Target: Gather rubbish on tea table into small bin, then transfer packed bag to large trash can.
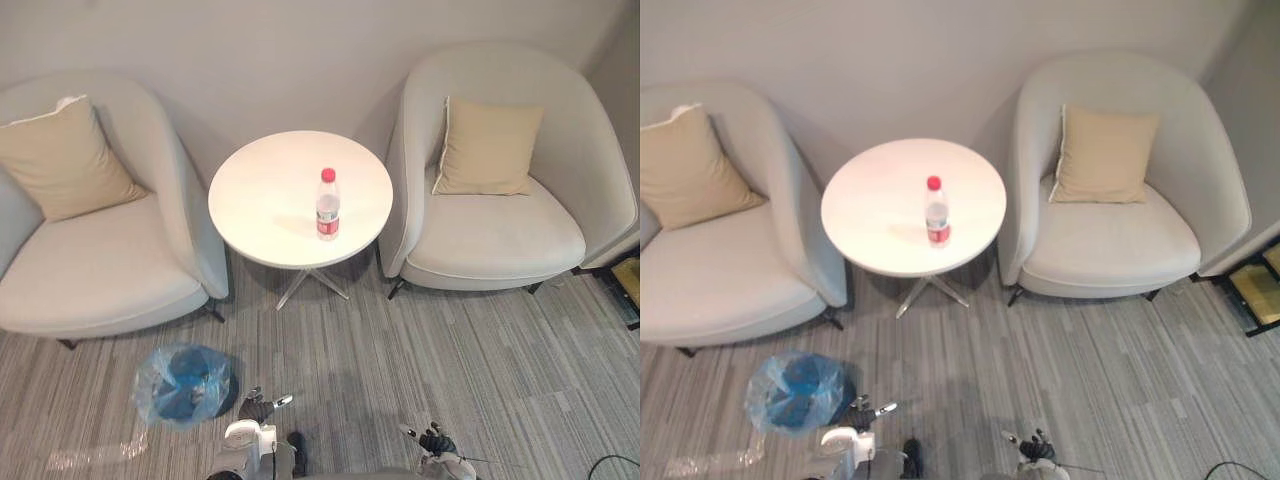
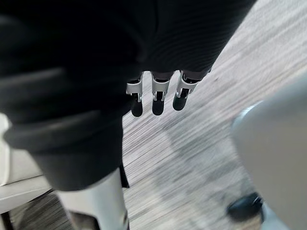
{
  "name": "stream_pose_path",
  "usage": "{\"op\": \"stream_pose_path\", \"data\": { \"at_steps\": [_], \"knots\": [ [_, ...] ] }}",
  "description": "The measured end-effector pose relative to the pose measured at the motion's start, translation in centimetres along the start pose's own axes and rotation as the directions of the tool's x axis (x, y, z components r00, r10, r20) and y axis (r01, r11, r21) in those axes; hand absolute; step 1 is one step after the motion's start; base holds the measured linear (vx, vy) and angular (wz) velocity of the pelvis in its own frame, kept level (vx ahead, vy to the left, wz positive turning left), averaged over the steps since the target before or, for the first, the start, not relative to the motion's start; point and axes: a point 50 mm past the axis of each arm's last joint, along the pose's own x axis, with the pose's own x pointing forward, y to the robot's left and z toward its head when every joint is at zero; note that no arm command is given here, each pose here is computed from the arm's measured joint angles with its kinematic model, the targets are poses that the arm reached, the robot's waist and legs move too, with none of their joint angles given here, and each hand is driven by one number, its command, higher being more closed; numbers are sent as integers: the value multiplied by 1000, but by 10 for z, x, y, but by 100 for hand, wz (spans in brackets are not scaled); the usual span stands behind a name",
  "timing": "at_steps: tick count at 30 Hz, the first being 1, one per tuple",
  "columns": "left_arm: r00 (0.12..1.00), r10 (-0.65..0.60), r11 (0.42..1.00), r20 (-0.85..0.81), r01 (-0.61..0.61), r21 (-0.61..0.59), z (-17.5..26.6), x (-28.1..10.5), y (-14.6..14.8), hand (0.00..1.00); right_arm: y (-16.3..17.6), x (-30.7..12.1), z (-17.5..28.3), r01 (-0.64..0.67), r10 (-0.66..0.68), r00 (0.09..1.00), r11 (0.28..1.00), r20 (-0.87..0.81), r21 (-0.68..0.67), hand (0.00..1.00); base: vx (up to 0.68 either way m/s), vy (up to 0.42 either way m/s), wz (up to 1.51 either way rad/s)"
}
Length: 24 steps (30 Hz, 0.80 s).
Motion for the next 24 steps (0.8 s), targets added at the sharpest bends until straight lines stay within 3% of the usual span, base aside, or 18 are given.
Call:
{"op": "stream_pose_path", "data": {
  "at_steps": [9, 12, 16, 24],
  "knots": [
    [999, 10, 1000, -51, -10, 2, -14, -2, 4, 0, -3, -2, -1, 8, -8, 1000, 999, 7, 31, 0, 421, -148, 47],
    [997, -25, 998, -68, 20, -66, -16, -3, -15, 0, -12, 2, 12, 27, -28, 999, 999, 42, 27, 0, 366, -222, 30],
    [999, -9, 996, -48, 4, -94, -11, -2, -11, 0, -14, 0, 5, 30, -30, 999, 999, 21, 15, 0, 266, -199, 44],
    [1000, -16, 997, -19, 15, -80, -6, -3, -13, 0, -15, 0, 5, 30, -30, 999, 1000, 23, 1, 0, 81, 56, 12]
  ]
}}
